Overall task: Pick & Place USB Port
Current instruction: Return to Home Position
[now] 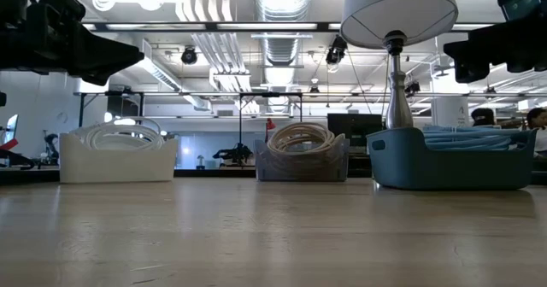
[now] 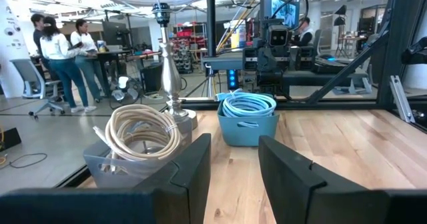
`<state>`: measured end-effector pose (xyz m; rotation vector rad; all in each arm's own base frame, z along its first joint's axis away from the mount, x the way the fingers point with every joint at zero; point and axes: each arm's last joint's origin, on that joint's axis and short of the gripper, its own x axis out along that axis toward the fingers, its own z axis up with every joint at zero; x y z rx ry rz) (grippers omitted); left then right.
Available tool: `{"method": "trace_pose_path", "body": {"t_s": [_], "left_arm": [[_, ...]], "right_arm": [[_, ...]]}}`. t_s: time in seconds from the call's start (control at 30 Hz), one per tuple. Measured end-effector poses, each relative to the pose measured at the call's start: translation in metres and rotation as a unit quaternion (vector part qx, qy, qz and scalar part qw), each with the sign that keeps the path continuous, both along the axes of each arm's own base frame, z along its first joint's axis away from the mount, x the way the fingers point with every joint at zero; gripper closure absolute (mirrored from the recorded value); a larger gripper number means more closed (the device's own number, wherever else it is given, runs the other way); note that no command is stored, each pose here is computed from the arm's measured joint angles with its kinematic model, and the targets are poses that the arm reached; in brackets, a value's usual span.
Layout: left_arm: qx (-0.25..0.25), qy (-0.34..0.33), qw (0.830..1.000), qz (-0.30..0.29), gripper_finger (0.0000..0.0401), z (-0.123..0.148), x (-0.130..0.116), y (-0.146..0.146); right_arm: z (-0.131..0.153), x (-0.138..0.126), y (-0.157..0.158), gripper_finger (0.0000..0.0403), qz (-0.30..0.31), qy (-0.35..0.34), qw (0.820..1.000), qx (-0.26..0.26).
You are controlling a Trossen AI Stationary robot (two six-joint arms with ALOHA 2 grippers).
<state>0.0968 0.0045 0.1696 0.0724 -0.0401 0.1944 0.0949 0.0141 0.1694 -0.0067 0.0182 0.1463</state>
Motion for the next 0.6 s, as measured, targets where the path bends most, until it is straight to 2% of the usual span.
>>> {"method": "trace_pose_path", "body": {"t_s": [0.6], "left_arm": [[0.0,0.0,1.0,0.0,0.0268,0.0,0.0,0.0]], "right_arm": [[0.0,0.0,0.0,0.0218,0.0,0.0,1.0,0.001]]}}
